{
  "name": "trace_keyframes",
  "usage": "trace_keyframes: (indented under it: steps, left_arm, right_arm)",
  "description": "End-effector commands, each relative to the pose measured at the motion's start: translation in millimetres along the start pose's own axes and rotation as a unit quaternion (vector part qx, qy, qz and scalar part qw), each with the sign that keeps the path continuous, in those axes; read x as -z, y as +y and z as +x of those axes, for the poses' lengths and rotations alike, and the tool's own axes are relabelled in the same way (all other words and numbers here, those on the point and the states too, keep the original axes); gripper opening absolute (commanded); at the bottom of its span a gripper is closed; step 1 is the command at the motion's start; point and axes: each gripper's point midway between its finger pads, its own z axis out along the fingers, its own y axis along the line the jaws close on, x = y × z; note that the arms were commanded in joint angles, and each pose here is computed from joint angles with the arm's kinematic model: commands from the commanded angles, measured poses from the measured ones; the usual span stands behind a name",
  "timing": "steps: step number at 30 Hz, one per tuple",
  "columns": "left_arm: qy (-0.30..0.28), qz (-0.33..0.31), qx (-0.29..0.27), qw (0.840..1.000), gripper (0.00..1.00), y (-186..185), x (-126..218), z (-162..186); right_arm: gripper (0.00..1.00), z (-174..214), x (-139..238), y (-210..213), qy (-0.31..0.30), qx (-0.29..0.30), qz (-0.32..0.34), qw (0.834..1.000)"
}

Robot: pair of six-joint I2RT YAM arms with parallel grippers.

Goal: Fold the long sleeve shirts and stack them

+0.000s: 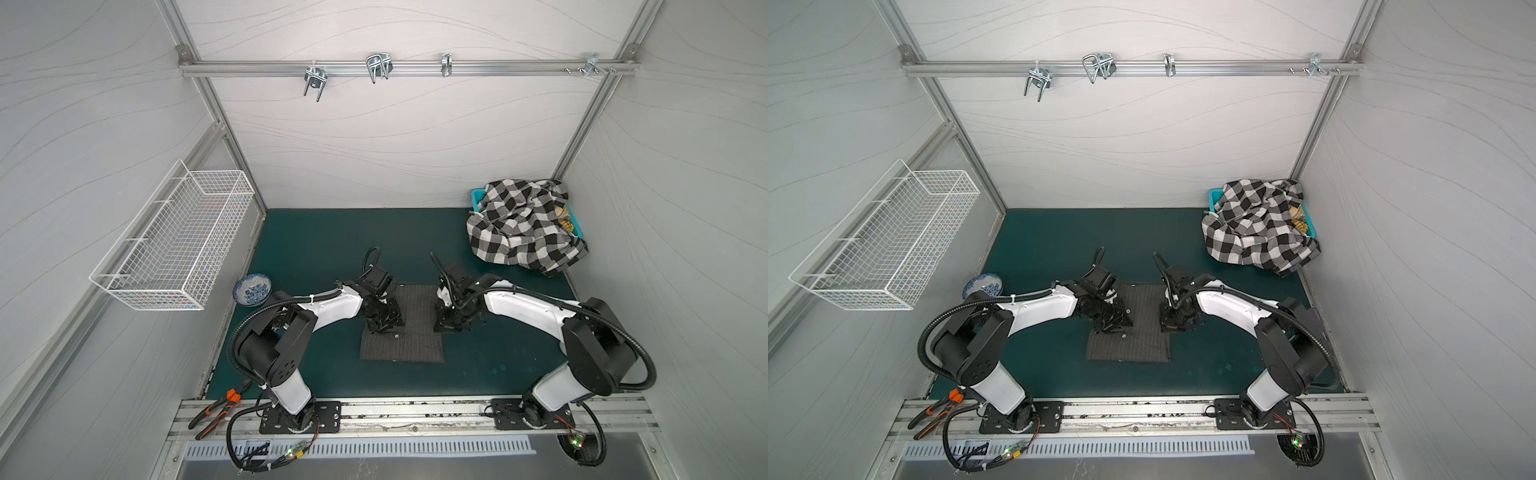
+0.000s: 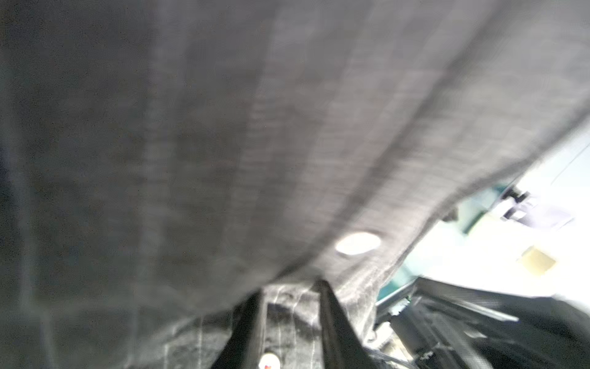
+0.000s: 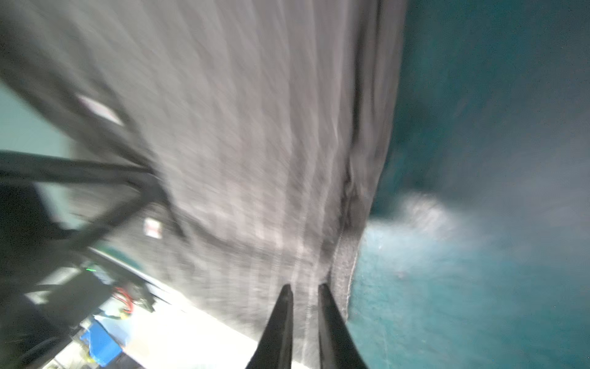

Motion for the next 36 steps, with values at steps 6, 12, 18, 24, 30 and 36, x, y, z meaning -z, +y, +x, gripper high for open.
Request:
trace_keyframes:
  steps: [6,12,18,24,30,36]
  left_arm:
    - [-0.049,-0.007,-0.013,0.999,0.2,-37,23,-76]
    - [-0.021,-0.029,0.016,0.999,0.15,-13,-16,-99]
    - [-0.019,-0.047,0.033,0.998,0.14,5,-29,-110]
    - [-0.033,-0.012,0.013,0.999,0.26,-17,5,-103]
    - [-0.085,-0.015,0.002,0.996,0.29,-8,57,-95]
    - [-0.065,-0.03,0.036,0.997,0.19,29,40,-99]
  right_arm:
    - [0.16,-68,26,5,-0.018,-0.003,-0.025,1.0]
    - [0.15,-103,-8,2,0.002,-0.014,-0.03,0.999]
    - [0.13,-115,-46,-18,0.027,-0.036,-0.009,0.999]
    - [0.14,-108,-20,-2,0.013,-0.009,0.002,1.0]
    - [0.23,-60,32,18,-0.023,0.019,0.013,0.999]
    - [0.23,1,26,22,-0.017,0.016,0.013,1.0]
